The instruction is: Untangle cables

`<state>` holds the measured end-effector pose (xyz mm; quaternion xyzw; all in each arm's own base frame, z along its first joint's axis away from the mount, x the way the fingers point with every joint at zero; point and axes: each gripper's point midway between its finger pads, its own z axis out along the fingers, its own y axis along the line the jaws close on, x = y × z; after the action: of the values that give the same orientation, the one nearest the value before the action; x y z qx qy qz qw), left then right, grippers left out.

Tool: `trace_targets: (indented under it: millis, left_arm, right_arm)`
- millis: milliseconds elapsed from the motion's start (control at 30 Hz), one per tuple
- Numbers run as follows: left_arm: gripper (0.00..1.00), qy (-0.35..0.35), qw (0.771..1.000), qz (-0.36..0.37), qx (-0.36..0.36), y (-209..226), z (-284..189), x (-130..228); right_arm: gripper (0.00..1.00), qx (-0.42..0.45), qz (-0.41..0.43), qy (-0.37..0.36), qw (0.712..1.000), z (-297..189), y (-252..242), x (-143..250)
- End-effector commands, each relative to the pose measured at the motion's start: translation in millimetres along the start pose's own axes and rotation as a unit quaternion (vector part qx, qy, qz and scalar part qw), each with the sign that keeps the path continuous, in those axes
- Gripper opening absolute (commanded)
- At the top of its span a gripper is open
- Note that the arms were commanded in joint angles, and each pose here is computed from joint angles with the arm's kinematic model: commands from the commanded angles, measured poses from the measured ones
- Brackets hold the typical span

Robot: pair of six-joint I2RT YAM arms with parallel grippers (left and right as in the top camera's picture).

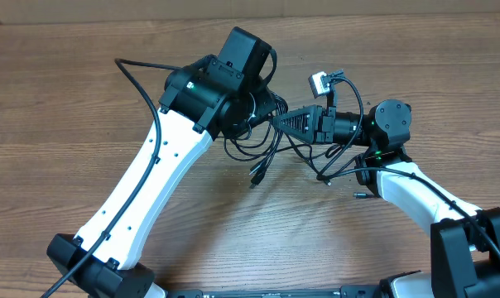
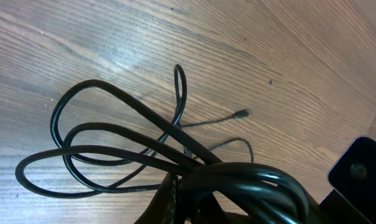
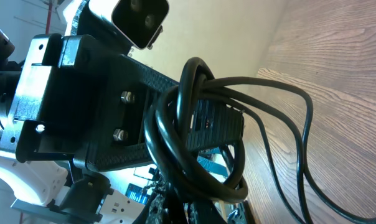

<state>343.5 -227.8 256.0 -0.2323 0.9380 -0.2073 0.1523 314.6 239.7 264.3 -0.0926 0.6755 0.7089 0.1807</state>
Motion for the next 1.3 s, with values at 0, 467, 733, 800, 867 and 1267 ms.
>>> trace_targets:
  millis: [0,467,733,800,867,1267]
  left_arm:
    - [0.04,-0.038,0.998,0.051,-0.025,8,7,-19]
    - [0.04,-0.032,0.882,0.470,-0.031,3,7,-21]
    - [0.04,-0.007,0.793,0.608,-0.043,12,7,-16]
    - [0.04,-0.003,0.787,0.615,-0.044,13,7,-15]
    - [0.04,0.005,0.772,0.634,-0.037,13,7,-11]
    - [0.04,0.028,0.754,0.656,0.020,4,7,8]
  right_arm:
    - [0.04,-0.008,-0.013,0.016,1.000,0,7,5]
    - [0.56,0.003,-0.049,0.030,0.998,-1,-4,11]
    - [0.64,0.006,-0.064,0.031,0.997,-1,-7,12]
    - [0.64,0.010,-0.058,0.032,0.998,-1,-10,13]
    - [0.65,0.014,-0.051,0.033,0.998,-2,-14,14]
    - [0.64,0.015,-0.048,0.034,0.998,-2,-14,14]
